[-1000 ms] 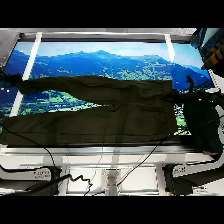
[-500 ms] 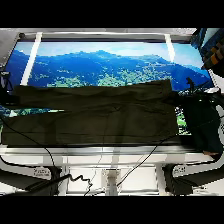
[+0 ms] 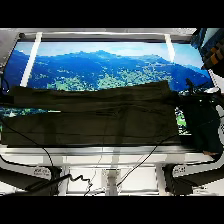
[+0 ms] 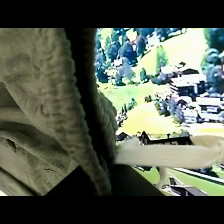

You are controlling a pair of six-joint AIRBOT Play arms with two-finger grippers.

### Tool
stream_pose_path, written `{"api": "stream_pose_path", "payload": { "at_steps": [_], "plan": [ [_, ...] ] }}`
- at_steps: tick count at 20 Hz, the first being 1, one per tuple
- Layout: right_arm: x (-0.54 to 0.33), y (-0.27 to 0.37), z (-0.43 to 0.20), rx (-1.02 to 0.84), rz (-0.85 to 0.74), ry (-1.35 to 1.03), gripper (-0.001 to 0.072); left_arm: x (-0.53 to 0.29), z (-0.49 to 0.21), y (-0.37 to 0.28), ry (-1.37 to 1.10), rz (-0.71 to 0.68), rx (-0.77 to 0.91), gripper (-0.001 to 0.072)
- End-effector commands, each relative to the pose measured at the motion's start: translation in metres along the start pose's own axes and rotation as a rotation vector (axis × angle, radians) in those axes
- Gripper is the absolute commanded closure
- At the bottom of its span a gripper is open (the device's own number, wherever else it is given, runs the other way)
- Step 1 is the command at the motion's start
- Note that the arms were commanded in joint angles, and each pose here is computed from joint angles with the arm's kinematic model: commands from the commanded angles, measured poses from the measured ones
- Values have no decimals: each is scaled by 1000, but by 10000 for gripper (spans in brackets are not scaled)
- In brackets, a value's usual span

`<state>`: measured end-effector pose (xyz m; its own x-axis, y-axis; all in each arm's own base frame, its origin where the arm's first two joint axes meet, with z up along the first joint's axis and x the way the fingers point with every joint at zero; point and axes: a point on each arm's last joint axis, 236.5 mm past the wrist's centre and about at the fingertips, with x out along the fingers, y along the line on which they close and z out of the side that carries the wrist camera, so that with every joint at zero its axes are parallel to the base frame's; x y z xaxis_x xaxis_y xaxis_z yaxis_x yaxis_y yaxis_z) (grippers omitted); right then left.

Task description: Fold the clothes and pants, and hang the long-sleeved shirts on hangers.

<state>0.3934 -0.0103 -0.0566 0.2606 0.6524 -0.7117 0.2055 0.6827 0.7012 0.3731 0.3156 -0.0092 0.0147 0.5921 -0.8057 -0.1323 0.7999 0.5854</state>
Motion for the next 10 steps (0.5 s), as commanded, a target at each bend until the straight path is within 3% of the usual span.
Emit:
{"api": "stream_pose_path", "payload": {
  "at_steps": [1,2,6,7,8,9,10],
  "plan": [
    [0,0,-1,23,0,5,285,10,-26,-11,111,-46,-14,356],
    [0,1,-1,28,1,4,10,9,-27,-15,116,-62,-28,22],
    [-9,10,6,4,7,-1,24,1,-27,-14,110,-62,-34,25],
    [-15,16,9,-12,13,2,27,-5,-26,-12,94,-66,-50,63],
    [-23,23,13,-27,10,0,69,-14,-24,-7,75,-64,-69,275],
    [-34,29,18,-59,-5,-13,253,-23,-23,-2,51,-68,-89,488],
    [-47,36,21,-103,-35,-30,486,-36,-22,5,23,-69,-116,662]
  ]
}}
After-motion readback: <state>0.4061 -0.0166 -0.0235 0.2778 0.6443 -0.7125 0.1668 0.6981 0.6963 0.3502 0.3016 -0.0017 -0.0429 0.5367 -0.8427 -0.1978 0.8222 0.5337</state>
